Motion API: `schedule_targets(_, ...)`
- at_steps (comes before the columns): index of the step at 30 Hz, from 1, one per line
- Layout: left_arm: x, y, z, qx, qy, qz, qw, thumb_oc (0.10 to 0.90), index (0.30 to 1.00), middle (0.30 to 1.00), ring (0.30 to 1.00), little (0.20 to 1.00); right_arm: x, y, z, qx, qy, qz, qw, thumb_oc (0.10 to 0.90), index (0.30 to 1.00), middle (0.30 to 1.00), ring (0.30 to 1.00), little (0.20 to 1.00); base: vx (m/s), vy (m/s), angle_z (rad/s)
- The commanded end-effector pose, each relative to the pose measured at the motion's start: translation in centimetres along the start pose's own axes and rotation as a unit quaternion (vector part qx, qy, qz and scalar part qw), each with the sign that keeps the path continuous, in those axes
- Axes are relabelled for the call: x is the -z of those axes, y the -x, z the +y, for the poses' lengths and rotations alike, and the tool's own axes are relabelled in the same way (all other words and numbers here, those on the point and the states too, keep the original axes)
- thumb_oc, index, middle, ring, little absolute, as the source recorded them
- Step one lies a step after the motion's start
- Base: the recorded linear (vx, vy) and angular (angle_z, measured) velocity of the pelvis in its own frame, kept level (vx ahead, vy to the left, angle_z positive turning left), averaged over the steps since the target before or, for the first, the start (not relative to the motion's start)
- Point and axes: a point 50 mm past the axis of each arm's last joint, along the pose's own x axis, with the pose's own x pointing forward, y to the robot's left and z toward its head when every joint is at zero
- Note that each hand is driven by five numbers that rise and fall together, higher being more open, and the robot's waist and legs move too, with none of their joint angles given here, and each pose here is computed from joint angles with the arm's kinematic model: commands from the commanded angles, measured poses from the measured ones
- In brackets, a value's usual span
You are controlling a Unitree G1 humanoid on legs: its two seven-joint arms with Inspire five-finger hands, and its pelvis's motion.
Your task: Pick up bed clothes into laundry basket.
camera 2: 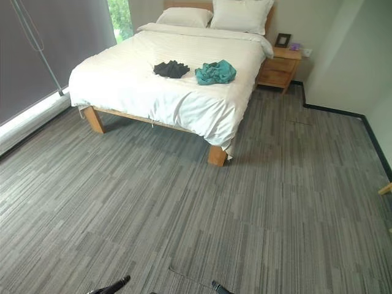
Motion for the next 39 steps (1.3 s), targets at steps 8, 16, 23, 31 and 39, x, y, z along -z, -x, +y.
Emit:
schedule_targets(8, -13.7, 1.2, 2.4, -0.034, -0.064, -0.224, 0.972, 0.800, 0.900, 0.900, 0.900, 0.900, -11.9, 0.9, -2.9, 0.025, -0.062, -0.197, 0.978, 0.800, 0.900, 0.900, 0.900, 0.900, 0.01, 0.015, -0.02)
schedule_targets(16, -23.9, 8.2, 3.0, -0.010, 0.025, -0.475, 0.879, 0.800, 0.900, 0.900, 0.900, 0.900, -24.2, 9.2, -1.7, -0.002, -0.013, -0.489, 0.872, 0.800, 0.900, 0.900, 0.900, 0.900, -0.03, 0.028, -0.06)
schedule_targets(23, -24.0, 11.4, 2.6, -0.013, 0.045, -0.550, 0.834, 0.800, 0.900, 0.900, 0.900, 0.900, -23.8, 11.8, -0.5, 0.004, 0.060, -0.551, 0.833, 0.800, 0.900, 0.900, 0.900, 0.900, 0.03, 0.023, -0.06)
schedule_targets(31, -21.5, 10.2, 1.9, 0.022, 0.163, -0.521, 0.838, 0.800, 0.900, 0.900, 0.900, 0.900, -21.5, 10.9, 1.1, -0.038, 0.012, -0.538, 0.842, 0.800, 0.900, 0.900, 0.900, 0.900, 0.04, 0.024, -0.12)
schedule_targets(39, -23.2, 12.4, 3.5, 0.005, 0.130, -0.575, 0.808, 0.800, 0.900, 0.900, 0.900, 0.900, -22.9, 12.9, 1.2, -0.036, 0.002, -0.586, 0.810, 0.800, 0.900, 0.900, 0.900, 0.900, 0.04, 0.041, -0.08)
